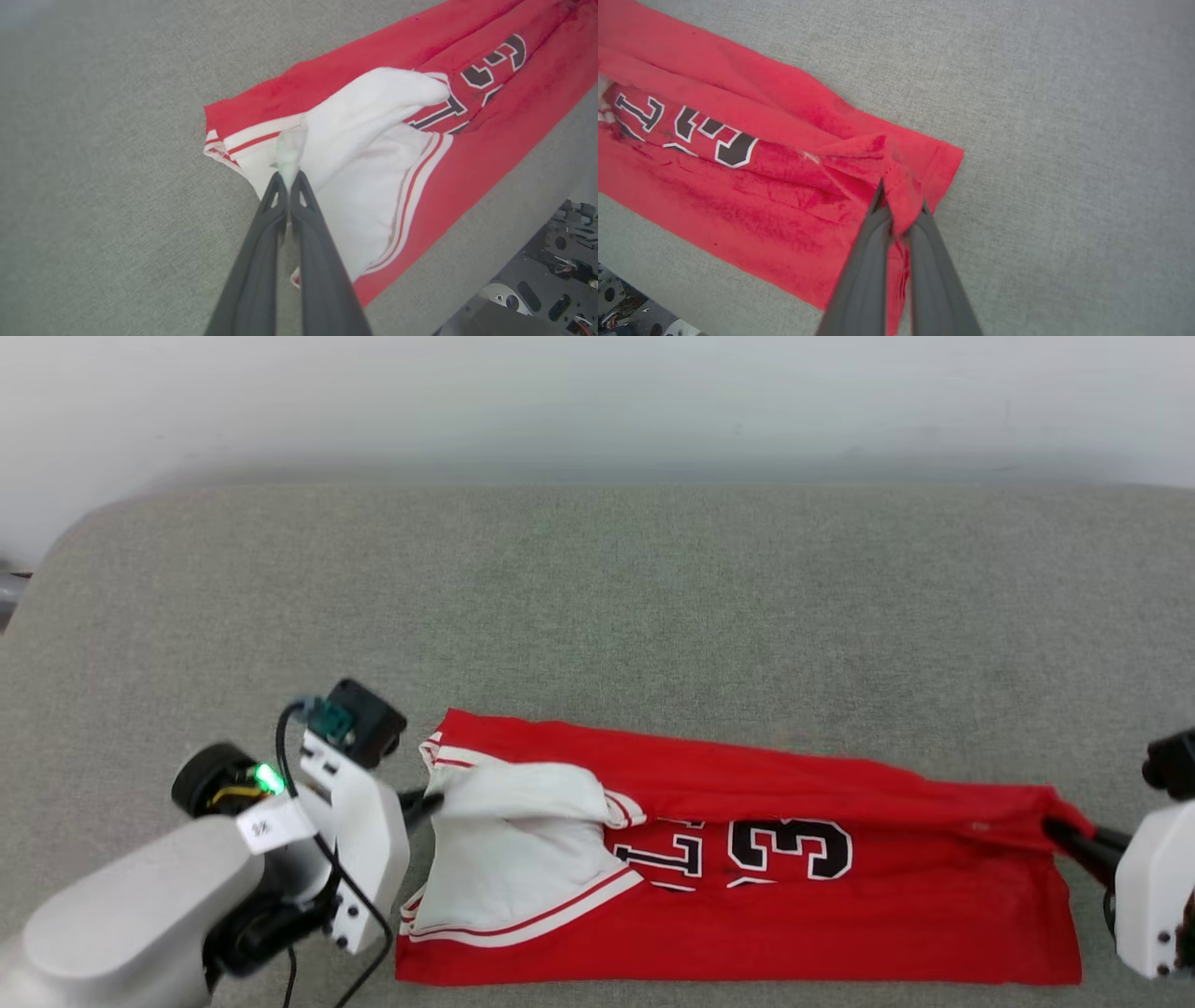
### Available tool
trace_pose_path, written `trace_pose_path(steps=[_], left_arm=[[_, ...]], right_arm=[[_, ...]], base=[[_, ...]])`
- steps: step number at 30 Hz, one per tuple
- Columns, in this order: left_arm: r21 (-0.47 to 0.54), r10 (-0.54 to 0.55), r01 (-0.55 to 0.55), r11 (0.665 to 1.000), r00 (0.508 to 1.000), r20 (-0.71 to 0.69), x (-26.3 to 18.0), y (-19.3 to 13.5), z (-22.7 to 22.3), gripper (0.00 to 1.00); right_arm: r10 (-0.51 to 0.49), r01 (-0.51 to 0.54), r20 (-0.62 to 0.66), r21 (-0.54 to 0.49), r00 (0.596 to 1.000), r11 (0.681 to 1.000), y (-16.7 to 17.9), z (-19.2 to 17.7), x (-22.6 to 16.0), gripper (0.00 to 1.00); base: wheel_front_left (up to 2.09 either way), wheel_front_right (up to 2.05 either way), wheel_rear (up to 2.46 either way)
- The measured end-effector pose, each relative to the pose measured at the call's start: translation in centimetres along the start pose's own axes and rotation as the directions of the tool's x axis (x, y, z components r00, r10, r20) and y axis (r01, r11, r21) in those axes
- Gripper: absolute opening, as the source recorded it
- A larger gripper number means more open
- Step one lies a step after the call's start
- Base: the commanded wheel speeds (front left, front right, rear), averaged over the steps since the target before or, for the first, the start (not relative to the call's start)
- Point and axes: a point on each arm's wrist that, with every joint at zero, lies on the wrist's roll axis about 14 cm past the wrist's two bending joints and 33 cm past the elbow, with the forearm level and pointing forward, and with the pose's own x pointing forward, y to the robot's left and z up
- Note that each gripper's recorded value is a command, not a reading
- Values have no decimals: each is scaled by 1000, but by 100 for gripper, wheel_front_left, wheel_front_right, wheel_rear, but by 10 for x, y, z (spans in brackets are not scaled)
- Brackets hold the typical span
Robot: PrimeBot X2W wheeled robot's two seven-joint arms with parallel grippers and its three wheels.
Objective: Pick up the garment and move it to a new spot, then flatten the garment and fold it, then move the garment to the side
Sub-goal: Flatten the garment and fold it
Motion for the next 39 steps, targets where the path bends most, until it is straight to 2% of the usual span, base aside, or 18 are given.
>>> trace_pose_path(steps=[5, 15, 16, 17, 18, 19, 26, 31, 34, 39], left_arm=[[-52, -18, 15, 999, 998, -54, -4, -14, -34, 0], [-139, -36, 20, 990, 992, -119, 10, -22, -71, 0], [-139, -33, 17, 990, 993, -117, 11, -21, -71, 8], [-141, -28, 13, 990, 994, -109, 12, -21, -71, 55], [-144, -19, 5, 990, 996, -90, 12, -19, -69, 100], [-149, -7, -2, 989, 998, -64, 11, -18, -65, 100], [-129, 110, -94, 987, 986, 125, -3, -3, -41, 100], [-141, 206, -170, 975, 931, 302, -17, 7, -11, 100], [-149, 256, -214, 965, 886, 387, -24, 13, 1, 100], [-165, 329, -284, 944, 830, 451, -29, 25, 9, 100]], right_arm=[[13, -11, -27, 69, 1000, 998, 7, -28, -8, 0], [41, -10, -148, 207, 988, 978, 22, -82, -4, 0], [35, -4, -145, 211, 989, 977, 20, -83, -3, 19], [34, -3, -141, 217, 989, 976, 20, -83, -3, 40], [34, -4, -134, 220, 990, 975, 21, -82, -3, 84], [30, -3, -119, 220, 992, 975, 20, -79, -3, 100], [-1, -14, 63, 249, 998, 968, 8, -30, -21, 100], [-52, 15, 144, 245, 988, 969, -15, -1, -37, 100], [-72, 32, 135, 278, 988, 960, -26, 1, -39, 100], [-66, 59, 10, 334, 998, 941, -35, -23, -32, 100]], base=[[0, 0, 0], [0, 0, 0], [0, 0, 0], [0, 0, 0], [0, 0, 0], [0, 0, 0], [0, 0, 0], [0, 0, 0], [0, 0, 0], [0, 0, 0]])
